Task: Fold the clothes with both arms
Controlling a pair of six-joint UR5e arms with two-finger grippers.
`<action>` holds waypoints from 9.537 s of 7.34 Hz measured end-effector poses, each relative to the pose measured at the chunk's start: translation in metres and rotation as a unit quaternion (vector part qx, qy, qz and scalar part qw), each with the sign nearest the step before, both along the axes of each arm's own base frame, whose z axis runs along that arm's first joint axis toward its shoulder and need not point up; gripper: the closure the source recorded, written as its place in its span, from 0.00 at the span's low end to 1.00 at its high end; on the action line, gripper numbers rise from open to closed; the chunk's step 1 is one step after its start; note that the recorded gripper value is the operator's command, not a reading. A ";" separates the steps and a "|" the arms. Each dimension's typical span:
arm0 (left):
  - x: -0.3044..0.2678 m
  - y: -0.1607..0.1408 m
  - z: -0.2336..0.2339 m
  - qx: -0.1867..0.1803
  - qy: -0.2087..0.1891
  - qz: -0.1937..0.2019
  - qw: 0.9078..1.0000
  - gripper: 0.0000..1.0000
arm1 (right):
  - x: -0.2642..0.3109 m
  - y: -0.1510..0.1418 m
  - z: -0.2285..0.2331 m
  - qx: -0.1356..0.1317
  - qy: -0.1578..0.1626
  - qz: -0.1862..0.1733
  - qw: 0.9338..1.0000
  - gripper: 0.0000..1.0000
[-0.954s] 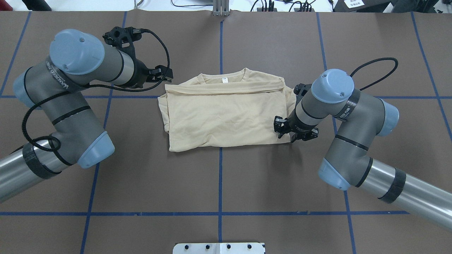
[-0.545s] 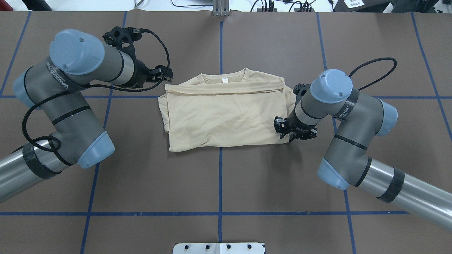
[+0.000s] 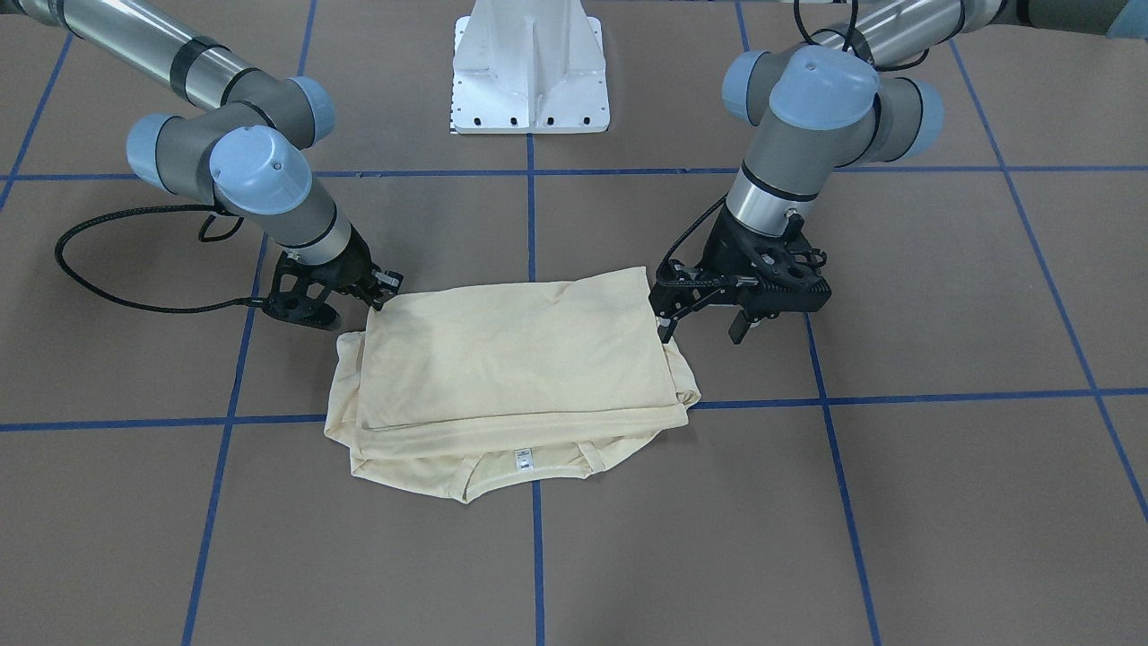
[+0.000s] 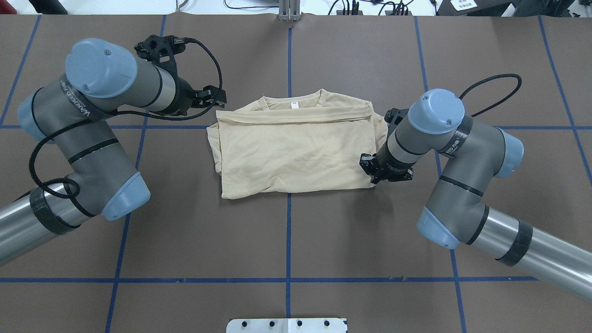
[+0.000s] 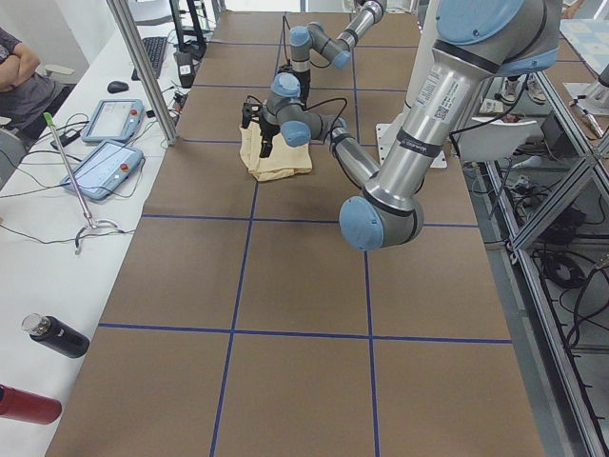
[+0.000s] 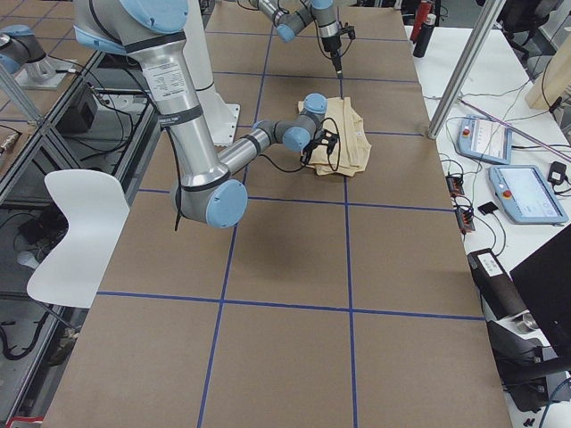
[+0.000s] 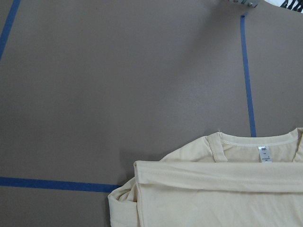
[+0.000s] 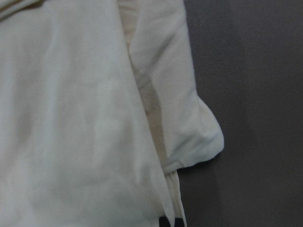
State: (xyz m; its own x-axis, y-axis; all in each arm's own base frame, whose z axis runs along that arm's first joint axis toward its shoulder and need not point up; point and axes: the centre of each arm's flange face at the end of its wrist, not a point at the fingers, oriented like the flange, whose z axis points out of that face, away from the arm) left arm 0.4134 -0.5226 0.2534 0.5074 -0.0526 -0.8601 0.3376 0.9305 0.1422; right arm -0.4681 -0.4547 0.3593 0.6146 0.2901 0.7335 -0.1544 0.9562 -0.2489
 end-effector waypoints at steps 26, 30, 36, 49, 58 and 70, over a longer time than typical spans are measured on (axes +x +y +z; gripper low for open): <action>0.183 0.225 -0.018 -0.112 0.048 0.074 0.990 0.30 | 0.088 0.074 -0.086 0.031 -0.076 -0.004 0.997 0.00; 0.182 0.221 -0.020 -0.107 0.048 0.067 0.991 0.34 | 0.086 0.072 -0.082 0.028 -0.072 -0.004 0.997 0.00; 0.182 0.216 -0.017 -0.105 0.046 0.055 0.992 0.43 | 0.082 0.070 -0.077 0.025 -0.067 -0.004 0.997 0.00; 0.142 0.138 -0.020 -0.101 0.048 -0.007 0.994 1.00 | 0.087 0.058 -0.067 0.020 -0.059 0.008 0.998 0.00; 0.152 -0.057 0.027 -0.020 0.056 -0.086 0.995 1.00 | 0.091 0.049 -0.066 0.032 -0.051 0.028 0.998 0.00; 0.016 0.003 0.005 0.036 0.071 -0.047 0.996 0.00 | -0.004 0.080 -0.079 0.219 0.005 -0.048 0.974 0.03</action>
